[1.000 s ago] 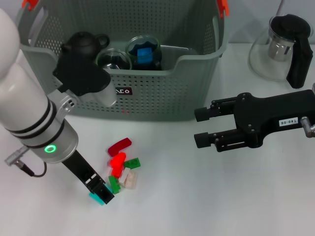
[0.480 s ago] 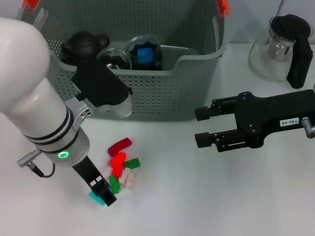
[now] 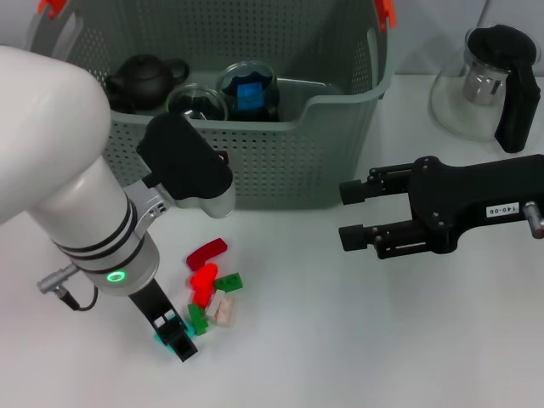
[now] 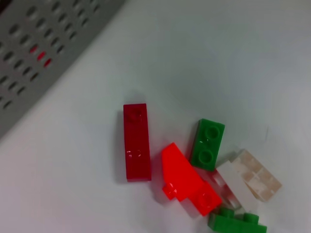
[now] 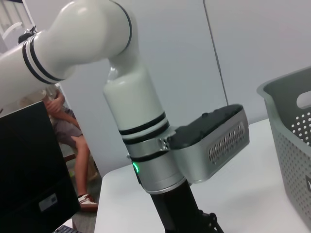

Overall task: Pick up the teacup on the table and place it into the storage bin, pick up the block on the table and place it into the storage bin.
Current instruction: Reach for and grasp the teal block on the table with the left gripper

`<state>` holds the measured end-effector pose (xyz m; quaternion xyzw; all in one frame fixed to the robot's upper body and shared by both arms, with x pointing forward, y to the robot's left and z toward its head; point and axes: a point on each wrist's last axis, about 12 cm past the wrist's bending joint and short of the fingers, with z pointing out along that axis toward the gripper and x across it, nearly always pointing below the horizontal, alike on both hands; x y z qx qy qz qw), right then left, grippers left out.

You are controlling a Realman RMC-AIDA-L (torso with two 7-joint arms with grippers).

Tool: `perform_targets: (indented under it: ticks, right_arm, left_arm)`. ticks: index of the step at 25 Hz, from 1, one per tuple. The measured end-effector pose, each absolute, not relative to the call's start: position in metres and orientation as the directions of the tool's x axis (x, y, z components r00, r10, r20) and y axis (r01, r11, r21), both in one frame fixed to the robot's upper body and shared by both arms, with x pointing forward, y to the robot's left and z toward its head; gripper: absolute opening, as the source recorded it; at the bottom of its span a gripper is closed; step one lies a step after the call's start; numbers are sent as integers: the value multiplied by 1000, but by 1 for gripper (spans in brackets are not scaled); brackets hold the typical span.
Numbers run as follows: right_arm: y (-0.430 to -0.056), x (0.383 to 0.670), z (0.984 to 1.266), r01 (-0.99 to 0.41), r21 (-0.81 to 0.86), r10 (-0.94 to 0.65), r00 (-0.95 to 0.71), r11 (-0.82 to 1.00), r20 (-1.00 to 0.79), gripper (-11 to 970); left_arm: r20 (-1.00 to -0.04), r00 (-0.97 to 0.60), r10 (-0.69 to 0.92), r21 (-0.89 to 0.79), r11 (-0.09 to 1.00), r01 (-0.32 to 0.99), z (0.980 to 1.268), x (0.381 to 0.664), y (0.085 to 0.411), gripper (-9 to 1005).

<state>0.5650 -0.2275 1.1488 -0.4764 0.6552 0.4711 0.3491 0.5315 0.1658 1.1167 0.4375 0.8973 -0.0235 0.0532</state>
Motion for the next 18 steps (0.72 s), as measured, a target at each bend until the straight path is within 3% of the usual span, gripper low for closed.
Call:
perform_targets:
  ticks: [18]
  right_arm:
    - [-229,565,1148,-952,288,-291,-306,105,-906,731]
  left_arm:
    - [-123,-605,786,12,611,791,1113,531,165,861]
